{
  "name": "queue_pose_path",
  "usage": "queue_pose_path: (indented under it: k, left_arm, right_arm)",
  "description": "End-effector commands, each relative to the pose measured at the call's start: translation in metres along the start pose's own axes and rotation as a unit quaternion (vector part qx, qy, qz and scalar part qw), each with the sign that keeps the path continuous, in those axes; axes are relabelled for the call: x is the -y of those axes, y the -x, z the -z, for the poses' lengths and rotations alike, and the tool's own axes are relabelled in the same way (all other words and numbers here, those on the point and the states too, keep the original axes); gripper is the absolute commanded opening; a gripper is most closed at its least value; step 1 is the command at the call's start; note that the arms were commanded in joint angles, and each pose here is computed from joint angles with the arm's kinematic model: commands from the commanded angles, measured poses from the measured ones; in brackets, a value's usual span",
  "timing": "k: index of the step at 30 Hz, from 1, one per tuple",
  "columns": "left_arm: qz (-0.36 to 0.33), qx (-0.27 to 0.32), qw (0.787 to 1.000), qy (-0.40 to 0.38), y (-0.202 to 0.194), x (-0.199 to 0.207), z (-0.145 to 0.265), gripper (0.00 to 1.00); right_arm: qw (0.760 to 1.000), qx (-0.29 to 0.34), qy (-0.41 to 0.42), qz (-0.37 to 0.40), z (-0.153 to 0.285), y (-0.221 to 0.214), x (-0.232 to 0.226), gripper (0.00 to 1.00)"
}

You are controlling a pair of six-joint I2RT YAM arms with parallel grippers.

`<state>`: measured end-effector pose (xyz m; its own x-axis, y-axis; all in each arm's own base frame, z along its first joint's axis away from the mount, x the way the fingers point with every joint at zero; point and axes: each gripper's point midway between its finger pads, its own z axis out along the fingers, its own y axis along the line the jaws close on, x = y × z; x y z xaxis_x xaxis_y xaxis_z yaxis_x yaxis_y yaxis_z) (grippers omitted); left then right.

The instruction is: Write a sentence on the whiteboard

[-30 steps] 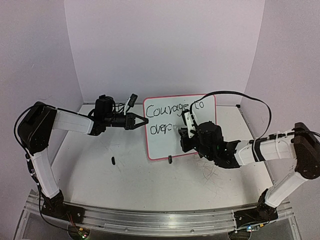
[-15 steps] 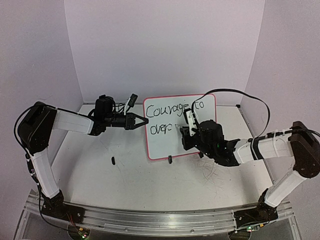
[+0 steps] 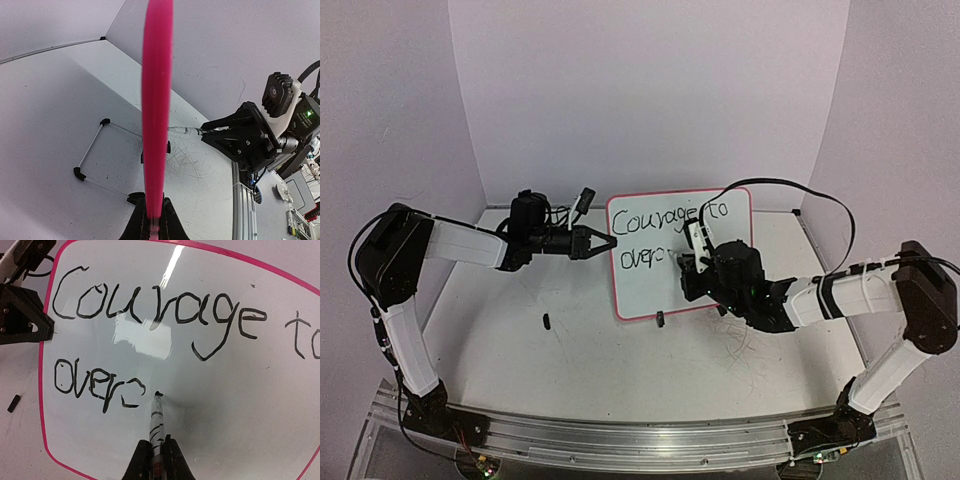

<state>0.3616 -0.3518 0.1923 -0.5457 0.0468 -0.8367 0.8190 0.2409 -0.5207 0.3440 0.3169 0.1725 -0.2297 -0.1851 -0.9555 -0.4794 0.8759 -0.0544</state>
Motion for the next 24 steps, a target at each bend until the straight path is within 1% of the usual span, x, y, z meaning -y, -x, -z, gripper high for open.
queue_pose_path:
  k: [1,16,24]
  left_arm:
    - [-0.042,0.006,0.998,-0.035,0.015,0.024,-0.002,0.00]
    - [-0.042,0.007,0.998,-0.035,0.015,0.025,-0.002,0.00]
    - [-0.041,0.006,0.999,-0.035,0.014,0.024,-0.002,0.00]
  right_arm:
    - [1.000,0.015,0.010,-0.010,-0.004,0.012,-0.006,0.00]
    - [1.000,-0.017,0.017,-0.015,0.003,-0.013,-0.009,0.00]
    - [1.000,-0.020,0.001,-0.015,0.008,-0.016,-0.002,0.00]
